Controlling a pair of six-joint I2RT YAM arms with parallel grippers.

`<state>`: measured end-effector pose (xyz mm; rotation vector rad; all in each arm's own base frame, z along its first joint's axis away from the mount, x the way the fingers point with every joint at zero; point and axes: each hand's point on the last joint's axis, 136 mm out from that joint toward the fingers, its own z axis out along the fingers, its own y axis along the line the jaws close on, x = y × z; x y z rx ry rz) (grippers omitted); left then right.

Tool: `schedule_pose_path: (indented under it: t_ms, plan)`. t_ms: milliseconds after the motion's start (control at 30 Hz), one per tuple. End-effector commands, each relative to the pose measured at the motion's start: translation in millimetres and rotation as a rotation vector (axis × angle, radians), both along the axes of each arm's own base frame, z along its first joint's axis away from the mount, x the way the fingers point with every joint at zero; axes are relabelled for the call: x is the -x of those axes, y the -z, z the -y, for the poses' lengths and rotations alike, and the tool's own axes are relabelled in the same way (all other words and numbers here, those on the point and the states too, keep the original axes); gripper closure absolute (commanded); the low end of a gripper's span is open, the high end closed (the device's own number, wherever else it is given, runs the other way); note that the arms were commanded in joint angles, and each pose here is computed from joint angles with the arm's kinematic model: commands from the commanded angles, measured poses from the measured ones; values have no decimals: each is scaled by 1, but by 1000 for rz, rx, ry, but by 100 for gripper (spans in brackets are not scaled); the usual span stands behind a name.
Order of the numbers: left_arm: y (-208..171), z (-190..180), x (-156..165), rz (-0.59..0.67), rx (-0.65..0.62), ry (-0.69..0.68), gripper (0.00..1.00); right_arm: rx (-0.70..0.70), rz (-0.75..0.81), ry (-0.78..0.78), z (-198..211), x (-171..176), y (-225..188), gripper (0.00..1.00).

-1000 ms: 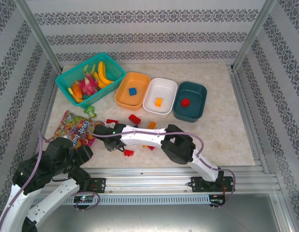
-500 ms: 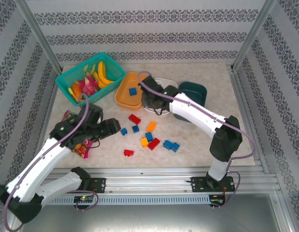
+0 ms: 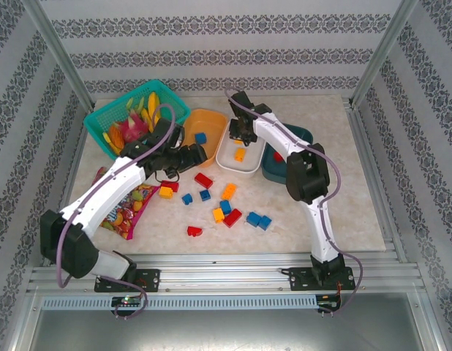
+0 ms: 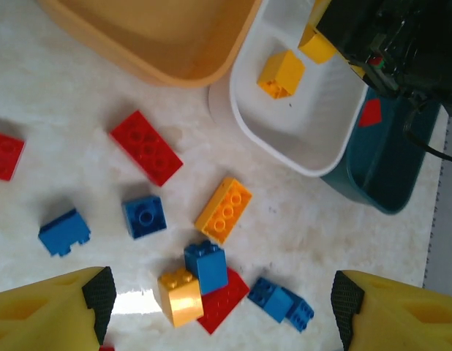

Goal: Sort the legos into containers by color

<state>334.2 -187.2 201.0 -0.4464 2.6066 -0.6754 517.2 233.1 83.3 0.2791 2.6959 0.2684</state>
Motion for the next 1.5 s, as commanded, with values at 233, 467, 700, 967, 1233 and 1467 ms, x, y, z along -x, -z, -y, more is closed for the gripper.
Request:
schedule_pose_path:
  t_ms: [233,467,700,967,1233,1467]
  plan:
    - [17,-37,-19,-31,-137,-59,21,-39,-72,-10,2,-15,19,54]
    - [14,-54,-11,-39,-183,-82,21,-64,38,-39,-5,-17,-41,43]
    - [-8,-73,13,-4,-208,-119,21,-60,208,-149,-28,19,-120,45]
    - [-8,-89,58,-31,-218,-122,21,-96,311,-300,-51,108,-156,45]
    - [53,-102,81,-179,-333,-29,20,-257,289,-510,-66,223,-142,40]
    - [99,-103,60,-292,-318,123,19,-498,220,-588,-73,287,-122,27]
